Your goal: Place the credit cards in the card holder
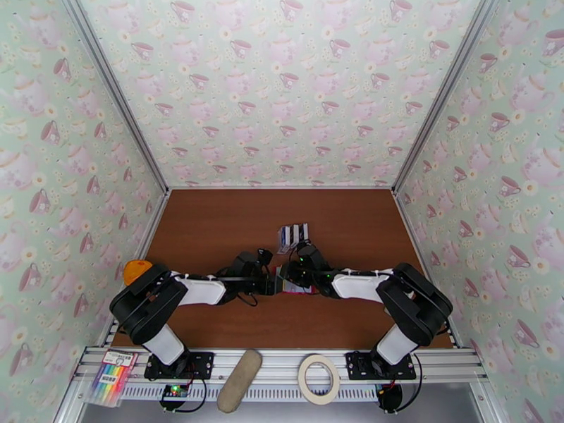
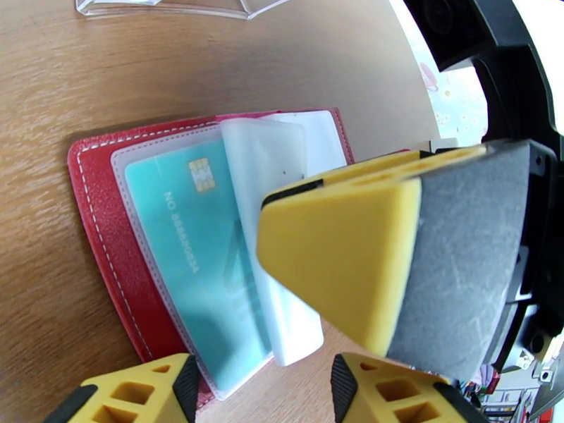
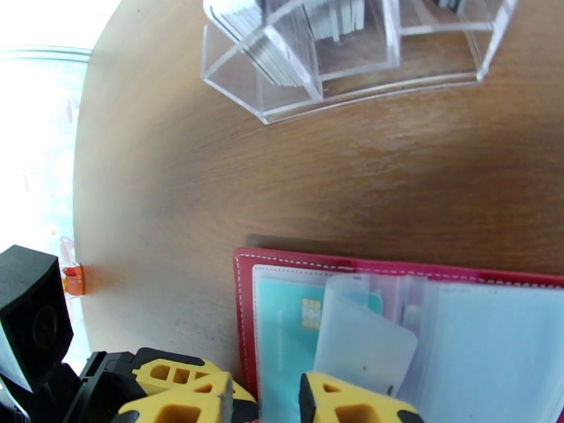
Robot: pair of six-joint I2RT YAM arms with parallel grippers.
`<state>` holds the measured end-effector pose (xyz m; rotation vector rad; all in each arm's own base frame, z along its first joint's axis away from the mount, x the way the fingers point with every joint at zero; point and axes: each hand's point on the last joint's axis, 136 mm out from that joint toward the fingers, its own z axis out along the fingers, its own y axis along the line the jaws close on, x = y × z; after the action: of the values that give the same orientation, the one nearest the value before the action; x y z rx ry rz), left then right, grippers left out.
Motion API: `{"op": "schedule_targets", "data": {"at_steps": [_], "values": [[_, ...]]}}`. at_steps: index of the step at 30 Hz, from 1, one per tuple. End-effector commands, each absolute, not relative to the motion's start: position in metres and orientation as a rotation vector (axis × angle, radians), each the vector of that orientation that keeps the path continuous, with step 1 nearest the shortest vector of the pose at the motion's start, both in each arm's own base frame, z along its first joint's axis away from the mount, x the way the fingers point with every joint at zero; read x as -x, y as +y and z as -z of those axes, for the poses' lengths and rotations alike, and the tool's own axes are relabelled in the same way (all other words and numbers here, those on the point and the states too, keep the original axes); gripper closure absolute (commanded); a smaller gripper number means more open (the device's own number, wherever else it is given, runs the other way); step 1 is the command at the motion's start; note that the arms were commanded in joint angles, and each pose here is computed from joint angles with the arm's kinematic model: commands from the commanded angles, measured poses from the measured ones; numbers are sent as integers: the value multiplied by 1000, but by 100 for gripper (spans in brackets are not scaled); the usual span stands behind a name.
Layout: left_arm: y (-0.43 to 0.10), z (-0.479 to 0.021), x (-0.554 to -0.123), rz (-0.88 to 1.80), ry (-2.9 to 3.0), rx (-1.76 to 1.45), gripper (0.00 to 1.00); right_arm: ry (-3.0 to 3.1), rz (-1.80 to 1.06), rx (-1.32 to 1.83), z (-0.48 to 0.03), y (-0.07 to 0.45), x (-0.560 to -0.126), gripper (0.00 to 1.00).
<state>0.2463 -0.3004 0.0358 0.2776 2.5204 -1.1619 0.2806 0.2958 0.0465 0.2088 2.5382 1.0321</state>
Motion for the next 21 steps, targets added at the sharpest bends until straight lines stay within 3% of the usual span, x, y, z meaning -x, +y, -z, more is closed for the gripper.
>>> {"op": "schedule_targets", "data": {"at_steps": [1,11,21], "values": [[-268,18,-227,956,2740,-210,45,2461,-1156,-193,-70,306,-283,66],[-264,23,-228,945,2757,-186,45,2357,-1187,-188,-117,288,-292,59],[-263,23,-229,953,2760,-179,45,2511,-691,-179,-87,224,-296,56]]}}
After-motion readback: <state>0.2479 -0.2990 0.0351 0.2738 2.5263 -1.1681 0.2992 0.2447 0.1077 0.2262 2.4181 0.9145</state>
